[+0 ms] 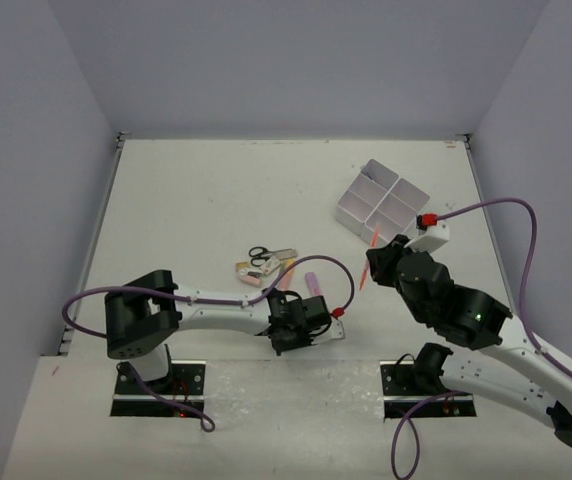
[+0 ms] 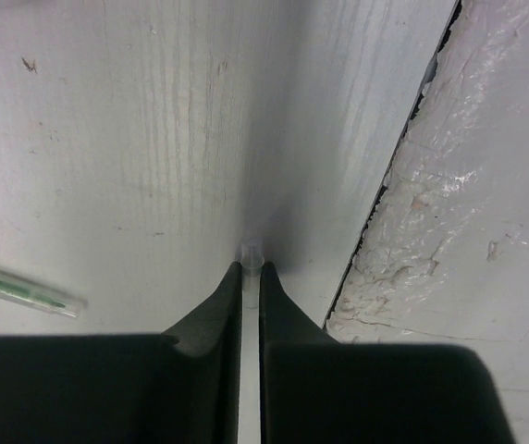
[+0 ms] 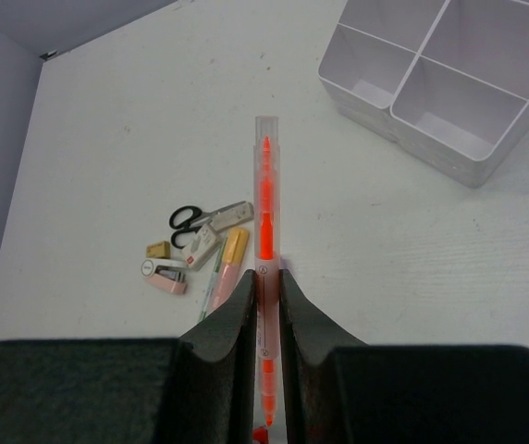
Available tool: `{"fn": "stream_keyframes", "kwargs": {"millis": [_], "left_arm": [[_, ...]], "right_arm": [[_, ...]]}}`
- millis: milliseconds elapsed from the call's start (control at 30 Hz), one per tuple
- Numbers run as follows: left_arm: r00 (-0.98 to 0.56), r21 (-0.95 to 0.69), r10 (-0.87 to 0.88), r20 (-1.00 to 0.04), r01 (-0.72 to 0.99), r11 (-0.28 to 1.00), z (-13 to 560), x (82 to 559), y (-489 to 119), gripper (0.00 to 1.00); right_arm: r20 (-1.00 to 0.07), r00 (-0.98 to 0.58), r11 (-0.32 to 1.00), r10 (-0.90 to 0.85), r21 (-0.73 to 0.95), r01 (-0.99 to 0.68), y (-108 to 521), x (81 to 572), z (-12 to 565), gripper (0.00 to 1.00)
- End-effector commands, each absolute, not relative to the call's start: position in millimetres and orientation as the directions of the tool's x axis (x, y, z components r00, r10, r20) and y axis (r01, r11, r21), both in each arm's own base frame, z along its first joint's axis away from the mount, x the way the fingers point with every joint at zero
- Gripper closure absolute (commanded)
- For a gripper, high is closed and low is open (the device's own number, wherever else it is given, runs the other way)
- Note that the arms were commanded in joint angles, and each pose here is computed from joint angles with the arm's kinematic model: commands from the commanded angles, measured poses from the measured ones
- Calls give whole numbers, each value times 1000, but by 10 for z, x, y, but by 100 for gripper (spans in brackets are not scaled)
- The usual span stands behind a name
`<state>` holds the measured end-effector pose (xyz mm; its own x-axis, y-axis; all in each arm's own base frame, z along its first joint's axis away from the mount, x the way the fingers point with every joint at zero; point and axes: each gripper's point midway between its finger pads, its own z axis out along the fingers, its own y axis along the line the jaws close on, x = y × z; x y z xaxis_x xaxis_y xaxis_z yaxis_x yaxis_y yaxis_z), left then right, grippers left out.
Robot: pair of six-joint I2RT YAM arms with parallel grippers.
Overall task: Sort the stationery into containers
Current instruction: Close the pen cap on the pen.
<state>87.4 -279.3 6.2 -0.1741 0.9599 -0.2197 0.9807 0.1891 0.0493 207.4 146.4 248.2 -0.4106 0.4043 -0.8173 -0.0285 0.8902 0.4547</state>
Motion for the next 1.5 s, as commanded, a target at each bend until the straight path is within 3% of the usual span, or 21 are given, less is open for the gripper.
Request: {"fn": "stream_keyframes", "kwargs": {"millis": [0, 333, 533, 667, 767, 900, 1000, 1067, 1100, 1167, 1233, 1267, 1300, 1467], "left_arm": [[-176, 60, 972, -157, 980, 188, -134, 891, -2684, 100], [-269, 140, 923, -276, 938, 316, 160, 1249, -2777, 100], [-442, 190, 783, -437, 806, 561, 606, 1821, -2729, 100], [-556, 188, 615, -559, 638, 747, 990, 2263, -2508, 100], [-568, 157, 510, -647, 555, 817, 1259, 2416, -2469, 100], [-534, 18, 281, -798, 445, 896, 1779, 2534, -2522, 100], [-449, -216, -64, -891, 297, 930, 2399, 2575, -2408, 100], [-392, -440, -328, -860, 242, 865, 2549, 2557, -2386, 100], [-355, -473, -375, -856, 246, 846, 2726, 2521, -2300, 100], [-275, -694, -639, -718, 226, 683, 2844, 2461, -2160, 100], [-254, -831, -791, -556, 181, 526, 2893, 2419, -2040, 100], [-245, -874, -840, -485, 168, 456, 2888, 2398, -1987, 100], [-243, -875, -841, -483, 163, 455, 2827, 2383, -1959, 100], [-285, -984, -943, -174, 94, 153, 2652, 2346, -1989, 100]], "right_arm": [[-823, -384, 887, 419, 462, -22, 1431, 2101, 2512, 100], [-826, -364, 882, 431, 471, -24, 1395, 2100, 2594, 100], [-839, -305, 885, 450, 464, 30, 1256, 2206, 2743, 100], [-820, -315, 870, 477, 491, 41, 1238, 2287, 2812, 100], [-806, -339, 860, 485, 510, 17, 1318, 2333, 2787, 100], [-772, -391, 827, 500, 560, -49, 1570, 2355, 2758, 100], [-740, -432, 790, 515, 606, -97, 1765, 2351, 2764, 100], [-712, -447, 742, 542, 655, -143, 1909, 2349, 2851, 100], [-711, -450, 743, 540, 654, -142, 1915, 2351, 2829, 100], [-686, -456, 698, 567, 694, -177, 2030, 2361, 2930, 100], [-672, -449, 662, 589, 720, -208, 2118, 2392, 3047, 100], [-663, -453, 652, 596, 729, -208, 2152, 2408, 3073, 100], [-663, -458, 654, 593, 728, -207, 2172, 2420, 3065, 100], [-600, -447, 550, 663, 796, -254, 2384, 2527, 3272, 100]]}}
